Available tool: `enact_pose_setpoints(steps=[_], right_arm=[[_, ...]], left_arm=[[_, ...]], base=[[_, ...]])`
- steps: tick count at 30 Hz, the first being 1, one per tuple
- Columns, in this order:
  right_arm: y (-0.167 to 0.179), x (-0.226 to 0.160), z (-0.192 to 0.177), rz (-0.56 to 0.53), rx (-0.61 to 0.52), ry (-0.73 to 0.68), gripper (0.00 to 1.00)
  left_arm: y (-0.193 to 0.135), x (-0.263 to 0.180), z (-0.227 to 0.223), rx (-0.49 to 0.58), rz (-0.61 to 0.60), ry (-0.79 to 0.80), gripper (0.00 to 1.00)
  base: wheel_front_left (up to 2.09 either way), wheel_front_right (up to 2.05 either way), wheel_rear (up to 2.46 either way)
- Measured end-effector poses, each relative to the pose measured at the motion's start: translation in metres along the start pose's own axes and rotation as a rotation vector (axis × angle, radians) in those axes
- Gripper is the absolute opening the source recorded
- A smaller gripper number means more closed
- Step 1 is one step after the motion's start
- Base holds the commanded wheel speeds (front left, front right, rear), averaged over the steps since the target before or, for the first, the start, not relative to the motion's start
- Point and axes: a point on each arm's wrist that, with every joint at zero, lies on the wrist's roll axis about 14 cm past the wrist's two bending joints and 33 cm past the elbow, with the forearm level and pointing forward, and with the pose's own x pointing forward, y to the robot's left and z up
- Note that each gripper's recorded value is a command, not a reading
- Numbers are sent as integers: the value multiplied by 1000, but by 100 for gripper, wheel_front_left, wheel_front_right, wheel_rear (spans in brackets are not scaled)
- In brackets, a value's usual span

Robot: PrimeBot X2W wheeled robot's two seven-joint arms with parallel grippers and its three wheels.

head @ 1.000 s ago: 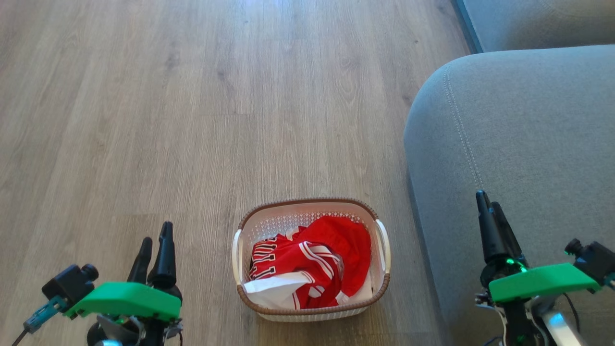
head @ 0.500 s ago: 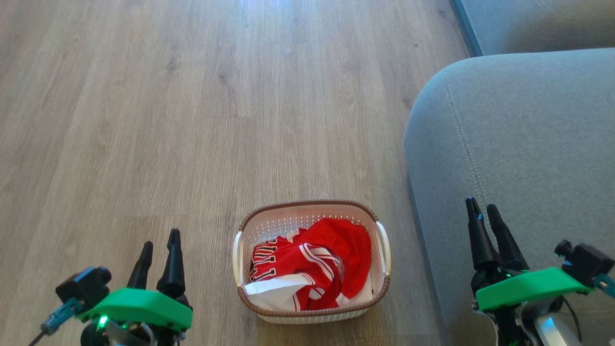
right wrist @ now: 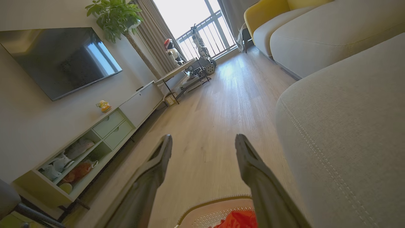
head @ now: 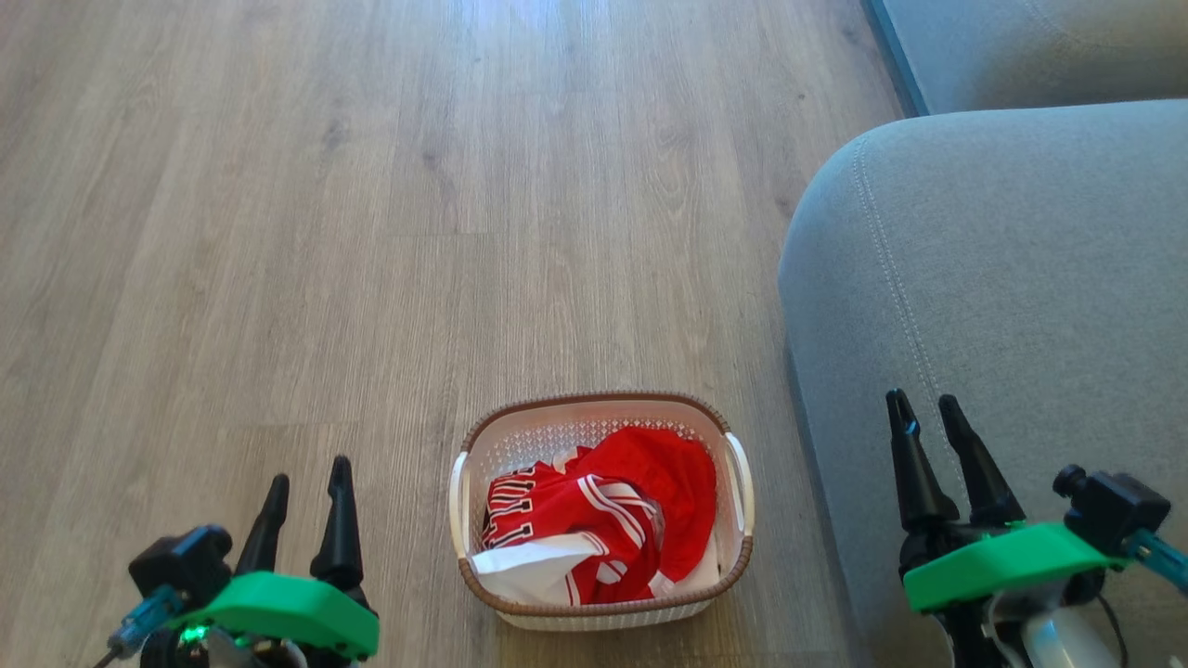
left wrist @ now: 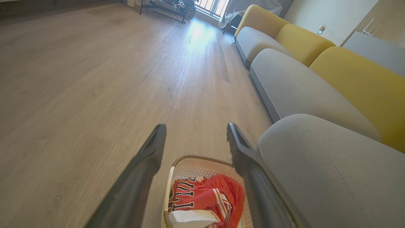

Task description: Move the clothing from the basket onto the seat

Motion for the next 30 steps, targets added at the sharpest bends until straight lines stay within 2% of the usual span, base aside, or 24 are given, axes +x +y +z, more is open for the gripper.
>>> enact_pose_setpoints(steps=[30], right_arm=[[-5,-4,-6,4,-373,31,100]], left_arm=[[-3,-7,3,281,-43,-63,100]], base=[[0,0,0]])
